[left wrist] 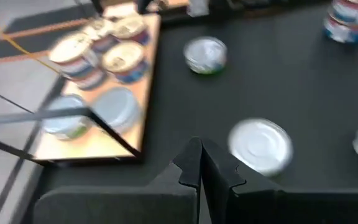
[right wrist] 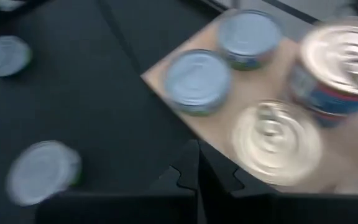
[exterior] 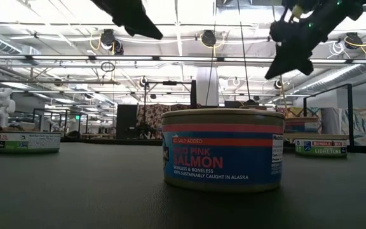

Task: Stack canned seafood by type on shelf
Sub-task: Stack the blue pink tuna can on top of the other blue pink tuna can on the shelf

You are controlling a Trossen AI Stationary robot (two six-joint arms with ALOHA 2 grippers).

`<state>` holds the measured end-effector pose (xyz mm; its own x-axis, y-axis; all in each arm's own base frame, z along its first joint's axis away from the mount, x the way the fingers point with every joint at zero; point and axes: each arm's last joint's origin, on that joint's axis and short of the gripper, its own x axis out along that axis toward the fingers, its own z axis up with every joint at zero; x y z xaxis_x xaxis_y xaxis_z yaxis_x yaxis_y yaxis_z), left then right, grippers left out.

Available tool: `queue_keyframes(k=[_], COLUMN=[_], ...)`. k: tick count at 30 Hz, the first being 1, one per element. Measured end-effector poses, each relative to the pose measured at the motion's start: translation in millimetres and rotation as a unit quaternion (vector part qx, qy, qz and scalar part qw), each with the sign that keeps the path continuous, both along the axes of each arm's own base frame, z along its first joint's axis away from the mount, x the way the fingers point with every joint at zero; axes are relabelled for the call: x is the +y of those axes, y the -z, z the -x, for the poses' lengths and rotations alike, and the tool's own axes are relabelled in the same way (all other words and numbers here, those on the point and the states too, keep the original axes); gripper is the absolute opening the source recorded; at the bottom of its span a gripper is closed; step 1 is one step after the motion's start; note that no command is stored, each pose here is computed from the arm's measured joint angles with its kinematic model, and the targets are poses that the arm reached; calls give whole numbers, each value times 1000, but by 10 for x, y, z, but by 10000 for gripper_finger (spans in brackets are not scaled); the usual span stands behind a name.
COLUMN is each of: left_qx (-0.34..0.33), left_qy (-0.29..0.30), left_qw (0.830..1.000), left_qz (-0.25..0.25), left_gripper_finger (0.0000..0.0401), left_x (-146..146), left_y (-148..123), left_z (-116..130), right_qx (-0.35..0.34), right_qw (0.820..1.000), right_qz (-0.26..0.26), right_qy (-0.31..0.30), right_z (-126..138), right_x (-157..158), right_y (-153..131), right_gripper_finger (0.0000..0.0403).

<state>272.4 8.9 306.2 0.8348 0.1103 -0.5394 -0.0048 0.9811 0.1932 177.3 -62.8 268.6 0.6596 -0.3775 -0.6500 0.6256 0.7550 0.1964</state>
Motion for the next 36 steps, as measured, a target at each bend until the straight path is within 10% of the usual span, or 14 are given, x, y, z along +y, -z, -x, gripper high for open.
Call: queue_keyframes(k=[12, 26, 36], left_qx=[94, 46, -41], left_qy=[0, -14, 126], left_qw=[992, 985, 991], left_qz=[81, 167, 19], left_gripper_finger=[15, 15, 15], left_x=[-762, -1465, -1744], left_y=[161, 137, 465], left_z=[224, 461, -159], right_qx=[-115, -97, -82], right_qw=[984, 955, 925], right_qz=[-1, -72, -202], right_qy=[-133, -271, -311], right_z=[-359, -559, -212], right_x=[541, 1437, 2083], right_y=[-116, 141, 155], right_gripper_finger=[0, 0, 0])
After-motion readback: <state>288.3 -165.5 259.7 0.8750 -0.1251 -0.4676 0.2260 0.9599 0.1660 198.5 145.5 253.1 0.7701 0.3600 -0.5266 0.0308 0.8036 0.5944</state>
